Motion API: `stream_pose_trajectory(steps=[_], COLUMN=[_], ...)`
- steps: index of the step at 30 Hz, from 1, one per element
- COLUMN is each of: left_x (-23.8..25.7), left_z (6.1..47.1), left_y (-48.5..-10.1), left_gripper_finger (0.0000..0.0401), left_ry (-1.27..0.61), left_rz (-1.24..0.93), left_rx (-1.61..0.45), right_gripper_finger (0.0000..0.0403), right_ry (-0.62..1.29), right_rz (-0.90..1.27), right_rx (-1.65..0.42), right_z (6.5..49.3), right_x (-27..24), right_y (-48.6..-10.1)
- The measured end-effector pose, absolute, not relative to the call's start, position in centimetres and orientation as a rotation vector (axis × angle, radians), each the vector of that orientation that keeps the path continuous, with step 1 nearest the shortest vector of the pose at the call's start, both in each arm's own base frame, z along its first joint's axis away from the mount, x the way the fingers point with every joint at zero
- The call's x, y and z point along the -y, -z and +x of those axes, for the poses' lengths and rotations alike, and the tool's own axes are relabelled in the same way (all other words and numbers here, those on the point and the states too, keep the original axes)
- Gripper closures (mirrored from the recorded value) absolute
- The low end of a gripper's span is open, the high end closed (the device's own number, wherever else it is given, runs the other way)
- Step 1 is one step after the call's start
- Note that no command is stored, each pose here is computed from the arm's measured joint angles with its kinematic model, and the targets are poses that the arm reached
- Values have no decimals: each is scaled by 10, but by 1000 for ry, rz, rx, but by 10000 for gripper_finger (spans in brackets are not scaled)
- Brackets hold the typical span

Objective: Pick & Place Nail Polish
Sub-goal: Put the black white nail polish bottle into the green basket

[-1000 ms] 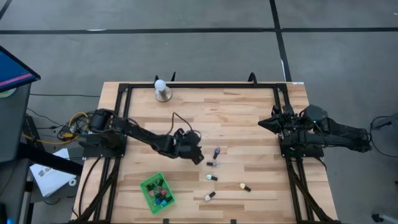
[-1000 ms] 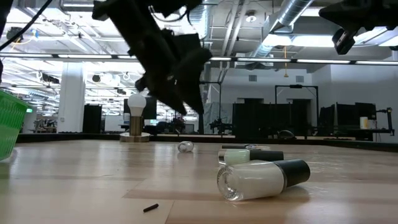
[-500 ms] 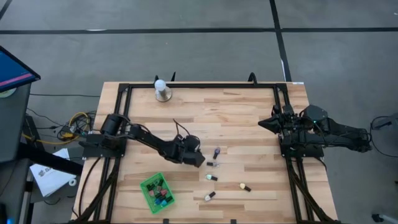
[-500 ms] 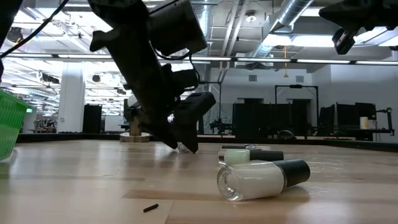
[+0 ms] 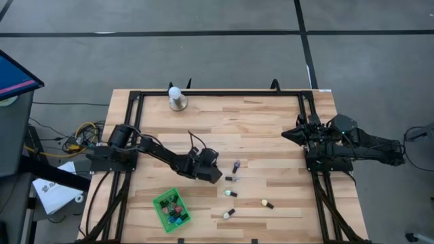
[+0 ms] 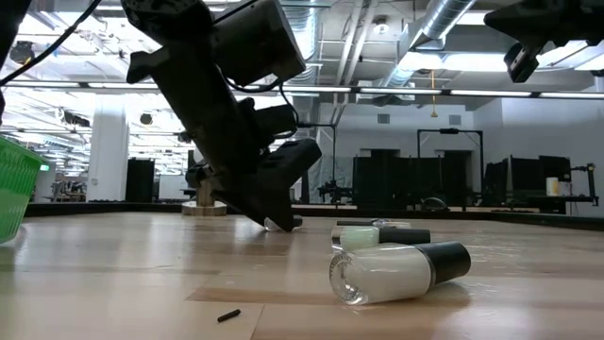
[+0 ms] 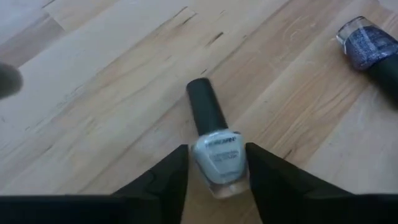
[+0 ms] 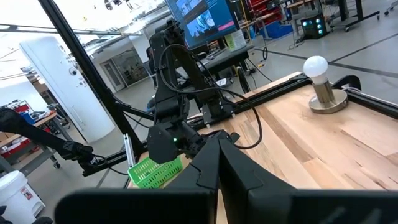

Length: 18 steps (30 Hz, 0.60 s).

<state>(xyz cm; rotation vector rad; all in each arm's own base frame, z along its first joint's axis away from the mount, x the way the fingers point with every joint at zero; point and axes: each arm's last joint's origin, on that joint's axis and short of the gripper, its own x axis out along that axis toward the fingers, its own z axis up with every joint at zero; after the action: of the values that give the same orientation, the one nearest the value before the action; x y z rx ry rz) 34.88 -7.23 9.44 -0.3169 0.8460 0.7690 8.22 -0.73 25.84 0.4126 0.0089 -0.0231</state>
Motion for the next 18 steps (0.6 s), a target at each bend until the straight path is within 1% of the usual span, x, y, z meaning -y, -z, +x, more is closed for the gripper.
stream_pose_trajectory(steps=[6, 11, 18], left_x=[72, 72, 70], left_z=[348, 348, 345], left_y=[-93, -96, -111], left_gripper_finger=[304, 306, 305], left_ry=[-767, -758, -719], left_rz=[-314, -323, -329], left_rx=[-856, -857, -859], right_gripper_finger=[403, 403, 403], right_ry=[23, 23, 23], right_rz=[410, 410, 410], right_rx=[-9, -9, -9], right_z=[82, 82, 82], right_x=[7, 7, 7], right_y=[-258, -258, -258])
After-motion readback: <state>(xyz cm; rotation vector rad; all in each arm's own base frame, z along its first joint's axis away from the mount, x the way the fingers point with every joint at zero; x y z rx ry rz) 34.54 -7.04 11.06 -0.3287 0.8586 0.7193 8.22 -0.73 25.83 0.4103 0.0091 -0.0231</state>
